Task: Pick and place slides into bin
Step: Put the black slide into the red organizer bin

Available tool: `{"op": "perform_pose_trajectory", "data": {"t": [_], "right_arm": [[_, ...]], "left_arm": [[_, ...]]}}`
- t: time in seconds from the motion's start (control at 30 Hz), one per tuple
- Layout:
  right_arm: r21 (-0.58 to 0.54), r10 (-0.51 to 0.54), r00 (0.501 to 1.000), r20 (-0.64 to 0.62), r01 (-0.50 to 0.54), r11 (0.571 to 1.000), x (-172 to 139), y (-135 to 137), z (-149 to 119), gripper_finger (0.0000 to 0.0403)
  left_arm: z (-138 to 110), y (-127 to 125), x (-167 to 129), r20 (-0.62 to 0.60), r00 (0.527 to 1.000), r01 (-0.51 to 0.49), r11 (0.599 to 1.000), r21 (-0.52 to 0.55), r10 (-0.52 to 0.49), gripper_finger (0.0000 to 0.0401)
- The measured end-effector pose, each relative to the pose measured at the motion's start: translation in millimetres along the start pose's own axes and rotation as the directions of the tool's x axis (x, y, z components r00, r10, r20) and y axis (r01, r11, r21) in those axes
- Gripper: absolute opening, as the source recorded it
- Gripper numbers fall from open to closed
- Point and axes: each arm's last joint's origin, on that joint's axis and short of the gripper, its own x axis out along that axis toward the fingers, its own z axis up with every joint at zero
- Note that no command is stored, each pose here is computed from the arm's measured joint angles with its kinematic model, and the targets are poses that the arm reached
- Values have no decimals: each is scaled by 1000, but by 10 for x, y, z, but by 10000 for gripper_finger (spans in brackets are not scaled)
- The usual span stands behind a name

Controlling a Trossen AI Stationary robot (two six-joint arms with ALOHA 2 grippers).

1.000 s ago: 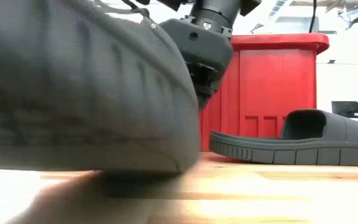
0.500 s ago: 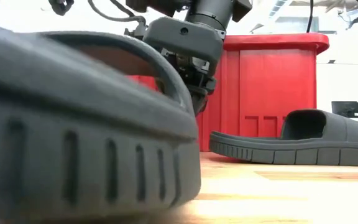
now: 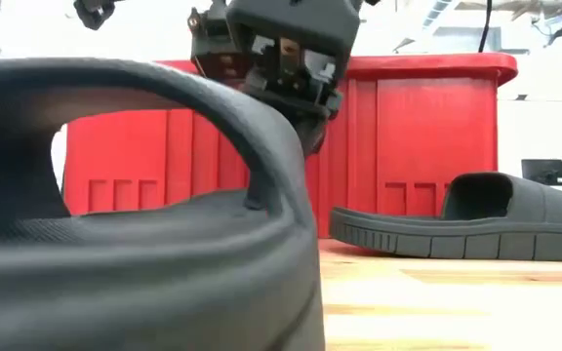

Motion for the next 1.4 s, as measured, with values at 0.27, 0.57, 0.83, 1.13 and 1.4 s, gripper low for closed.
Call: {"op": "perform_pose_trajectory", "data": {"t": [0.27,0.57,0.83,1.13,1.4], "right_arm": [[-69,-74,997,-24,73,995,-267,74,85,1],[-143,-191,982,-7,188,972,-689,104,211,0],[-204,-275,961,39,277,939,-1217,156,299,0],[-197,-340,937,83,350,916,-1992,156,68,0],[-179,-387,900,199,421,889,-2678,149,-236,0]], "left_arm": [[-5,10,0,0,1000,-30,1000,-2,30,190],[-14,13,-1,-9,999,-32,999,-4,32,190],[-21,14,-1,-15,999,-35,999,-33,34,190],[-12,43,-2,13,991,-132,991,-33,132,190],[-1,84,-11,52,960,-272,962,-38,273,190]]}}
